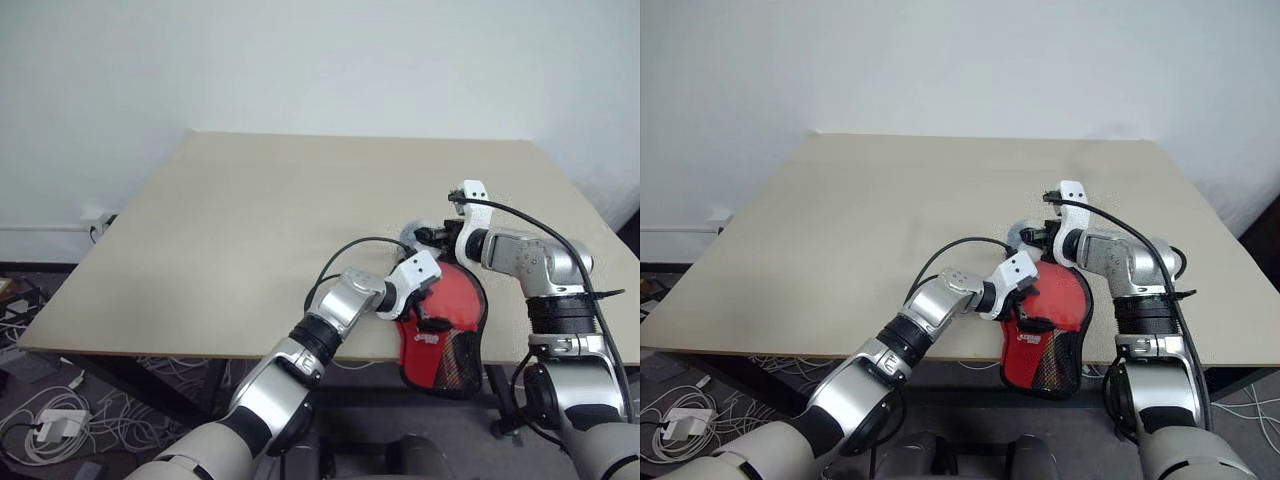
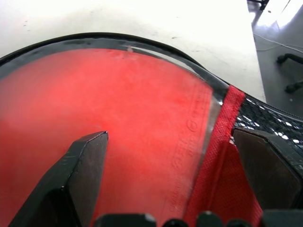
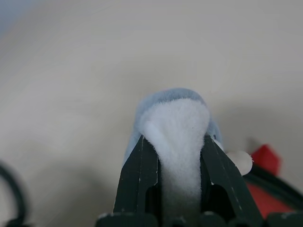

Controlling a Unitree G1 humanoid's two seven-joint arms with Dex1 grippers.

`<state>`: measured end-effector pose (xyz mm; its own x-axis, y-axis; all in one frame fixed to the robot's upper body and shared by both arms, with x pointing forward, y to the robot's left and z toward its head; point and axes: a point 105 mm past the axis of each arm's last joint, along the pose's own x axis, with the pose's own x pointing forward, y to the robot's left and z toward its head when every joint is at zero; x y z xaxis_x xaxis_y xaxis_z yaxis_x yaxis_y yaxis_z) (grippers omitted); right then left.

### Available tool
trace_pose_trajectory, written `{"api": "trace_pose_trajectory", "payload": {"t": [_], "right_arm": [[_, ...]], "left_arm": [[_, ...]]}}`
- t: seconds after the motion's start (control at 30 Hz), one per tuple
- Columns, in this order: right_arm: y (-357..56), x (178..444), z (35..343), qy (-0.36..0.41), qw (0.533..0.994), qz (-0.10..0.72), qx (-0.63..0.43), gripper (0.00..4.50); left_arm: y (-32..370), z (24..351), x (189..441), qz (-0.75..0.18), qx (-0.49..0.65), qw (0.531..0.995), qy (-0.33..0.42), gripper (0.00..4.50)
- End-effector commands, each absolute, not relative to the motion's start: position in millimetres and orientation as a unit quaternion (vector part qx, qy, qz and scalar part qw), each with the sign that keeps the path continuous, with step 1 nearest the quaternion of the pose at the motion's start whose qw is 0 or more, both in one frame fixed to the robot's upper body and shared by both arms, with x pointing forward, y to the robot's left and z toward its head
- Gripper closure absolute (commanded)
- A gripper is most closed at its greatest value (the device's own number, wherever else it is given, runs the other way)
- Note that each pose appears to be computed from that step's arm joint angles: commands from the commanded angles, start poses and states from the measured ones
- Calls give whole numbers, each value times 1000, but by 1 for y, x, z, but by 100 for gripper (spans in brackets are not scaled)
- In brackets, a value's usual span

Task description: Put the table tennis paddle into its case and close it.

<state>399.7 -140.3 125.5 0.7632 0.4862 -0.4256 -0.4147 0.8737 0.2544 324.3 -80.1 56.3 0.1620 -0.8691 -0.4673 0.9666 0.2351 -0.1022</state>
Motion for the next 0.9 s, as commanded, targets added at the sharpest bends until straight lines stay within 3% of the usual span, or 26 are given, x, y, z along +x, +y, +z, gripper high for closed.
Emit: {"api": "trace_pose_trajectory", "payload": {"t": [0.03,0.53,0.9], "right_arm": [[-146,411,131,216,954,202,50,410],[-147,437,146,150,976,136,79,412],[-175,451,138,160,984,44,68,414]], "left_arm": [[-67,36,327,-579,111,761,271,0],[-63,36,329,-568,99,768,278,0],[-58,35,329,-561,96,771,286,0]]}}
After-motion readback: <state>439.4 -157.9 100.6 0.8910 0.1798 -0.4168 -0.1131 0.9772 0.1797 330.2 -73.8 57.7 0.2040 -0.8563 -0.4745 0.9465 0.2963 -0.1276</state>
